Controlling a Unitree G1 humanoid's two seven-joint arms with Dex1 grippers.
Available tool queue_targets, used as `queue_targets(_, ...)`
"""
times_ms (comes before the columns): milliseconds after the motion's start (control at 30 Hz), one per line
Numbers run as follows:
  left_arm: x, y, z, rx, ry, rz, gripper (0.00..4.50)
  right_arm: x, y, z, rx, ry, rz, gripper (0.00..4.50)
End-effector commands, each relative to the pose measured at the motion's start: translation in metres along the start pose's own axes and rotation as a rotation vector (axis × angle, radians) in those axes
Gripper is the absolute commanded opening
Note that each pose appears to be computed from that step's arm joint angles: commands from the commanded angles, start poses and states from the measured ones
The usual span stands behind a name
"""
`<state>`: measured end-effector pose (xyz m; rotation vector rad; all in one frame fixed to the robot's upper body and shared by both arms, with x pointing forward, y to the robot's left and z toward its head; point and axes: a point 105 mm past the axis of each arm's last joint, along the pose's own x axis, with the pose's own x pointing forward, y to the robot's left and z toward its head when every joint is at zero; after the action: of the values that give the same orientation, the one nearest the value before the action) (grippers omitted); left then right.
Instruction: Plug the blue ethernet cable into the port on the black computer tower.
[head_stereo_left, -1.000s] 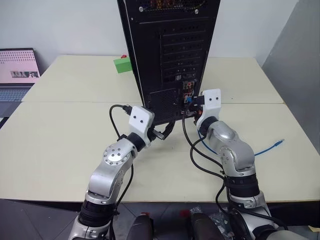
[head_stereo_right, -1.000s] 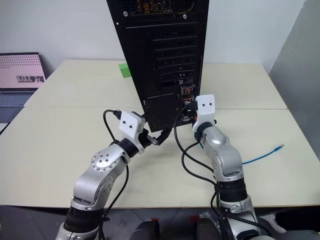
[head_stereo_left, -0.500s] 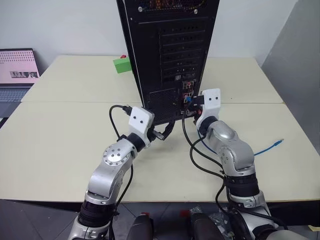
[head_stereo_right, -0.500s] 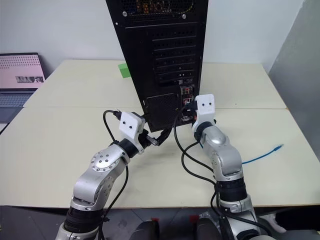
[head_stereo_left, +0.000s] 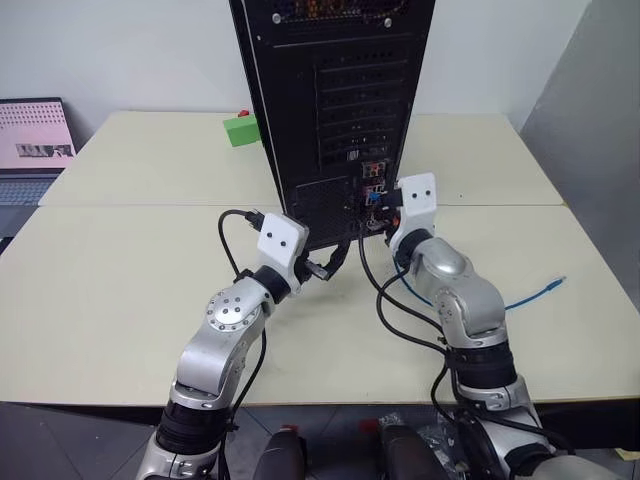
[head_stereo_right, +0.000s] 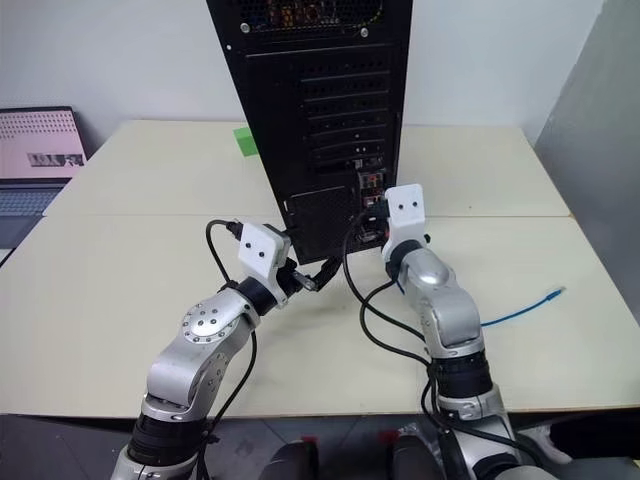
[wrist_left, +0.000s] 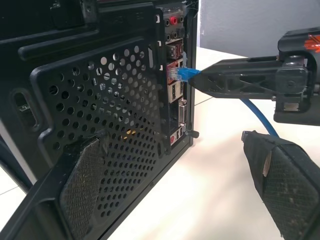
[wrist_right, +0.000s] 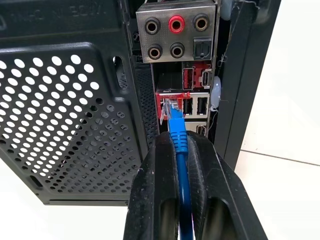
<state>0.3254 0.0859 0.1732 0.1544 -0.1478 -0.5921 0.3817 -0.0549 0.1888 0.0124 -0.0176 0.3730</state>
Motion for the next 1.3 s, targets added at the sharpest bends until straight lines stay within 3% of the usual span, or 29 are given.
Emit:
queue_targets(33,-0.002,-0.001,0.013,0.030,-0.052,-0.003,4.50,0.002,0.011,0.018,-0.012,-0.051,0.021,0.00)
queue_targets(500,-0.001,-0.001,0.015,0.030,-0.061,0.005,4.50,0.008,0.021,0.033,0.119,-0.055,0.032,0.00)
queue_targets(1200,0.000,0.000,0.017,0.028,-0.069,0.018,4.50,0.009,0.018,0.027,0.096,-0.037,0.065,0.00)
queue_targets(1267,0.000,0.001,0.018,0.030,-0.069,0.021,4.50,0.004,0.011,0.022,0.073,-0.027,0.070,0.69)
queue_targets(1300,0.000,0.002,0.018,0.032,-0.069,0.022,4.50,0.001,0.007,0.020,0.059,-0.021,0.076,0.81)
